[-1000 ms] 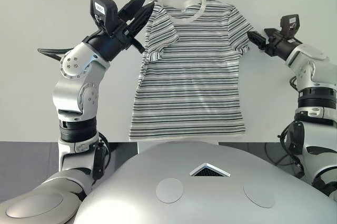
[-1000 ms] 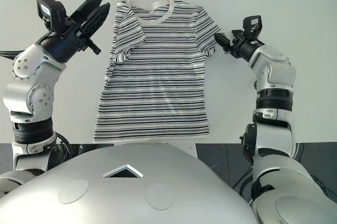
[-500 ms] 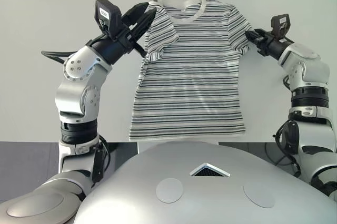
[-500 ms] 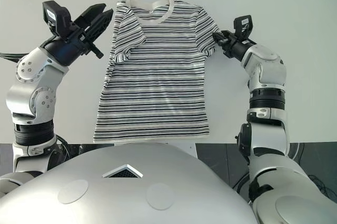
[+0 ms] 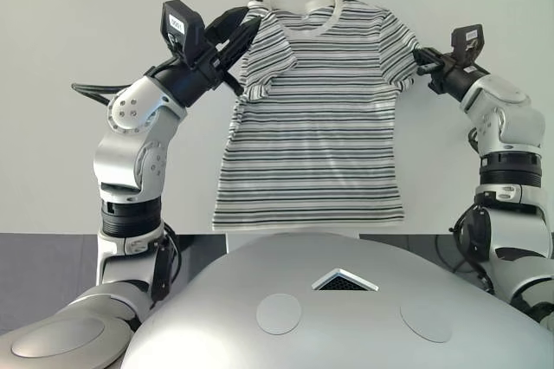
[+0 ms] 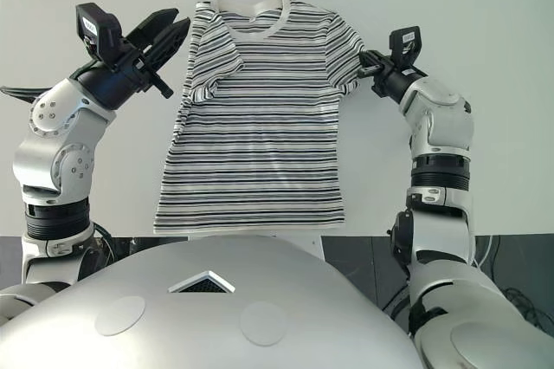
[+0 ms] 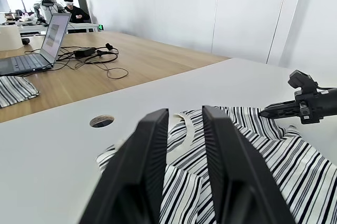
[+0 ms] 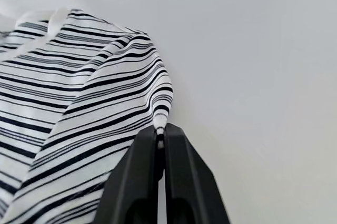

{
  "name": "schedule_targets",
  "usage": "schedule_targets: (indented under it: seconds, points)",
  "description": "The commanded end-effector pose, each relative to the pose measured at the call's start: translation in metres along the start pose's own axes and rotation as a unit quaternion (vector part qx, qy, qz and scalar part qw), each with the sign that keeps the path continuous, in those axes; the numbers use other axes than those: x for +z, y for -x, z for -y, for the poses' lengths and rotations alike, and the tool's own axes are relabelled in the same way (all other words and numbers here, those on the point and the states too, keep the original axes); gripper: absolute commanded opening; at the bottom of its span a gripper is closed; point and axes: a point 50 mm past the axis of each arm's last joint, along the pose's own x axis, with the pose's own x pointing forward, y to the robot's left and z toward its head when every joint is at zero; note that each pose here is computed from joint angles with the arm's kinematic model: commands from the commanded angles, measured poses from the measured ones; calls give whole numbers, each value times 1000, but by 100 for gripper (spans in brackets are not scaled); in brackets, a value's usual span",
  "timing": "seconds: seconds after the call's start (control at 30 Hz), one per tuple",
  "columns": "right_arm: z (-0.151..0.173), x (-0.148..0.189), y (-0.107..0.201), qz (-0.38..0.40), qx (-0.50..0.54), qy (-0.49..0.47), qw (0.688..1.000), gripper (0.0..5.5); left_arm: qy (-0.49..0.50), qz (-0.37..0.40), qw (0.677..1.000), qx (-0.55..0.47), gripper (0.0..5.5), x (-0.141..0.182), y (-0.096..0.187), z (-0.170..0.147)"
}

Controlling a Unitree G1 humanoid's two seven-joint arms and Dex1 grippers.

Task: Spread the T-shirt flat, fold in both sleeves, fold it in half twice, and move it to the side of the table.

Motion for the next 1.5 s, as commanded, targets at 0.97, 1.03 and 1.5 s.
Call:
schedule_targets:
  seconds: [0.97, 1.03, 1.5]
  points:
    - [-116, 25, -32, 53, 76, 193, 977, 47, -10, -17, 1000, -12, 119, -9, -3, 15]
    - [-118, 25, -33, 51, 79, 197, 976, 74, -10, -17, 1000, -12, 119, -10, -4, 15]
    - [-104, 36, 38, 91, 196, 73, 974, 99, -310, -27, 948, 60, 119, -11, 30, -12]
